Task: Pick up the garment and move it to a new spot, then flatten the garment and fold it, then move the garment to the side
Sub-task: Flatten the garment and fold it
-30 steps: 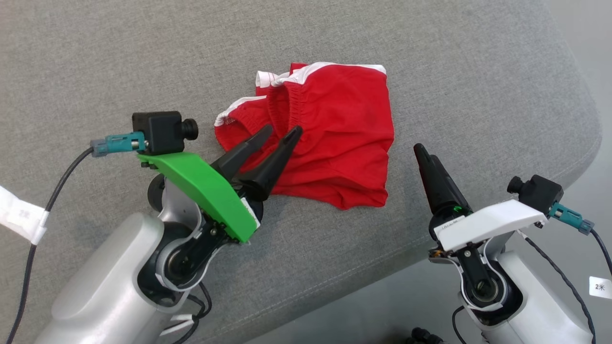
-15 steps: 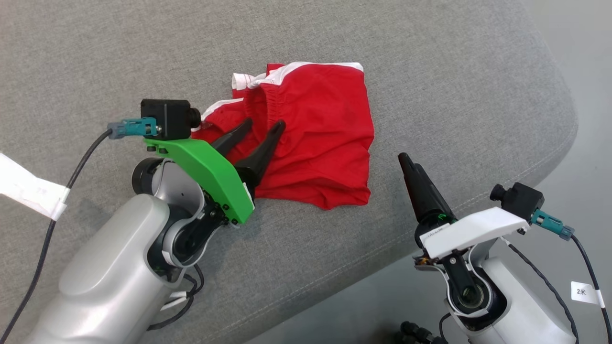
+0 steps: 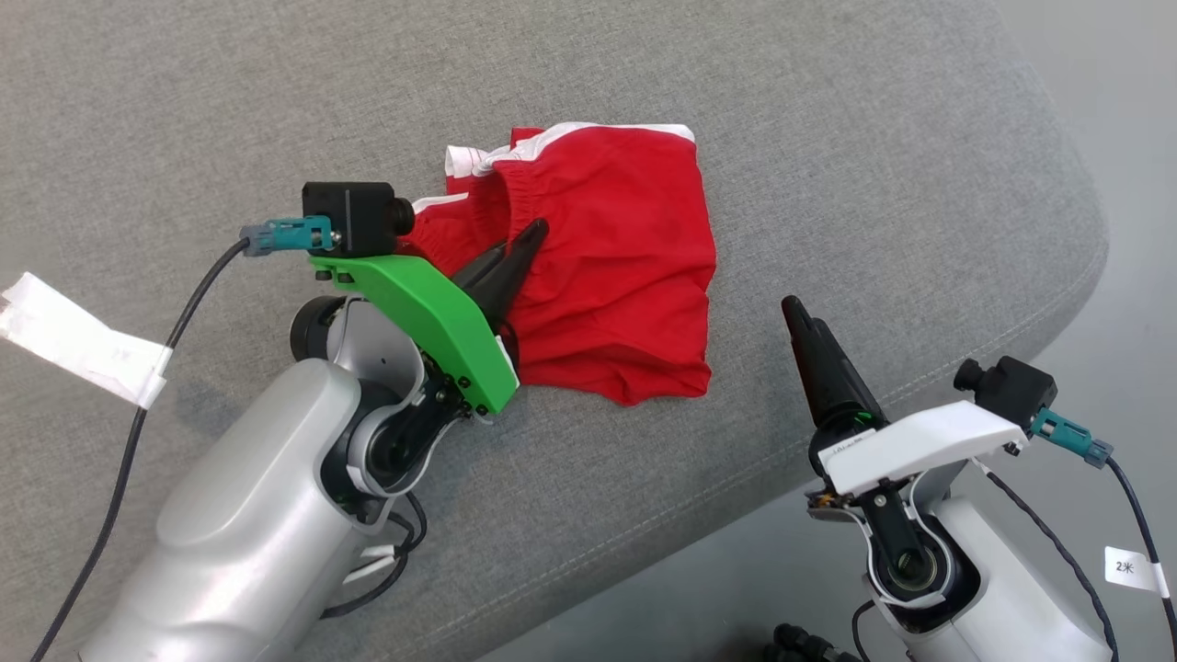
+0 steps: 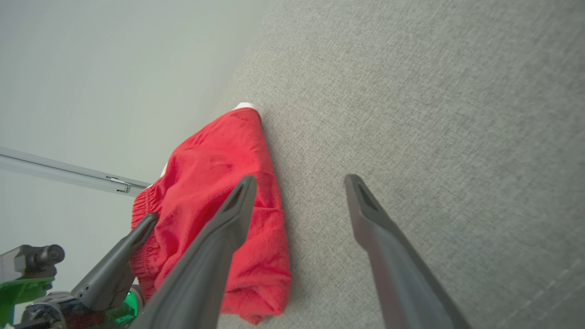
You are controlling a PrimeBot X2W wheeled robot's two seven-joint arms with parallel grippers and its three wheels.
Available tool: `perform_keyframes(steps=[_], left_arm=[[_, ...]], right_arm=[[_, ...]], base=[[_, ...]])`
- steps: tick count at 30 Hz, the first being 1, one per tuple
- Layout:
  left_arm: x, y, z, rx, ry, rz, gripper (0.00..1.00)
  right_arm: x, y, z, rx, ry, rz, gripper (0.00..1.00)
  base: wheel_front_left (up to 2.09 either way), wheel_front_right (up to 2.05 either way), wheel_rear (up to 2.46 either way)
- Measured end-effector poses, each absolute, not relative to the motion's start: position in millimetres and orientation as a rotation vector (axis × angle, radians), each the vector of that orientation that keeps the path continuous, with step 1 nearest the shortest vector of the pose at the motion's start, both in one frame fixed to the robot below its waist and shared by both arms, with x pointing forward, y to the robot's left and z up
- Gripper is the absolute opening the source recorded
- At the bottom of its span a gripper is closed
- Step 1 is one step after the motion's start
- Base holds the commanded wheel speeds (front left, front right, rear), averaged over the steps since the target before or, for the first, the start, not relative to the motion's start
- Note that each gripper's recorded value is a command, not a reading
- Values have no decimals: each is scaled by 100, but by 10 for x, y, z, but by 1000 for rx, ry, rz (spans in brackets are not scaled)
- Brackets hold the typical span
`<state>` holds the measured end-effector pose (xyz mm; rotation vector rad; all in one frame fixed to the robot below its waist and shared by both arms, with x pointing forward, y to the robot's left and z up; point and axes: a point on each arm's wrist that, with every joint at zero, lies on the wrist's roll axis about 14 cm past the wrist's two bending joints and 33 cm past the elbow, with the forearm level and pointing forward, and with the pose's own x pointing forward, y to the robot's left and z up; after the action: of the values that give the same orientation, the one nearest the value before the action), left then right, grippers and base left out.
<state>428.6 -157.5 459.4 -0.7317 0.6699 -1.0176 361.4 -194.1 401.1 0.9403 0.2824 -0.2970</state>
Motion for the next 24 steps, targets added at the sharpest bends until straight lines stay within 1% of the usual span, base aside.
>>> perform_keyframes(steps=[7, 13, 17, 18, 24], left_arm=[[4389, -1464, 4698, -759, 625, -972, 0], [4465, -1318, 4774, -788, 599, -933, 0], [4534, -1186, 4674, -775, 608, -887, 0], [4534, -1186, 4674, -775, 608, -887, 0], [4551, -1059, 4454, -759, 661, -840, 0]], right_arm=[[3641, -1937, 4013, 922, 281, -279, 100], [3702, -1876, 4017, 889, 292, -230, 100], [3861, -1748, 4085, 870, 290, -149, 100], [3861, -1748, 4085, 870, 290, -149, 100], [4104, -1590, 4153, 824, 303, -41, 100]], base=[[0, 0, 0], [0, 0, 0], [0, 0, 0], [0, 0, 0], [0, 0, 0]])
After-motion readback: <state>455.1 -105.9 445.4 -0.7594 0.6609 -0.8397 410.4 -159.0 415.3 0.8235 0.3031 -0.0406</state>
